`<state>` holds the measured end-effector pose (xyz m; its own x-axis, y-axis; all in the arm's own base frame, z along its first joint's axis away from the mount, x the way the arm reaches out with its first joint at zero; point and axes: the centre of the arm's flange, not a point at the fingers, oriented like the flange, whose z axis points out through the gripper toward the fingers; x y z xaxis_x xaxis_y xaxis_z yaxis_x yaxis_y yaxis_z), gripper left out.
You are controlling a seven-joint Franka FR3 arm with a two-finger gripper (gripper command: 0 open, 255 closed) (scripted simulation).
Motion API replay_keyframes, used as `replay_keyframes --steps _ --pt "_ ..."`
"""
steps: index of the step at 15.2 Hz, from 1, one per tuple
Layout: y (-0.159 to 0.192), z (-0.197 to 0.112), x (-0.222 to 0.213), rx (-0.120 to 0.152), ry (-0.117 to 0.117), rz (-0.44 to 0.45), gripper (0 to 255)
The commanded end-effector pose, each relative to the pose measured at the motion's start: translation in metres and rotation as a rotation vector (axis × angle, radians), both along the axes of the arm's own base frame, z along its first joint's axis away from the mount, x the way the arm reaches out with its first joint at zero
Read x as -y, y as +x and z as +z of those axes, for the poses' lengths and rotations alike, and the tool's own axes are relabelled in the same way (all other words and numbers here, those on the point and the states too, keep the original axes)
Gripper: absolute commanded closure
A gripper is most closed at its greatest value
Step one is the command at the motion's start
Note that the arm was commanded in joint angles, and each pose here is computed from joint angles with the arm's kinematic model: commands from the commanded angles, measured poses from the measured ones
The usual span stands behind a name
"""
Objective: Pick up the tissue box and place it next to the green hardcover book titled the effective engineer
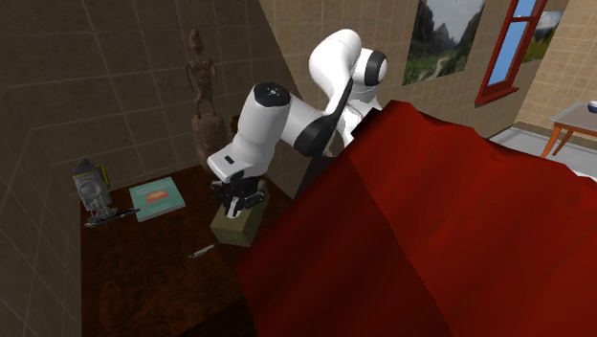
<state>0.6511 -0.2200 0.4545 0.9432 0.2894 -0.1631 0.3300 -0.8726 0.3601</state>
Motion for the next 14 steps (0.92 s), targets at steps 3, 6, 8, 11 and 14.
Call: replay_keyframes --steps 3,6,8,11,14 --pt "0.001 0.021 0.001 0.000 0.000 0.000 255" --pt "0.001 0.037 0.001 0.000 0.000 0.000 255" --pt "0.001 0.048 0.001 0.000 0.000 0.000 255" --pt "0.001 0.063 0.001 0.000 0.000 0.000 255" --pt "0.001 0.079 0.001 0.000 0.000 0.000 255"
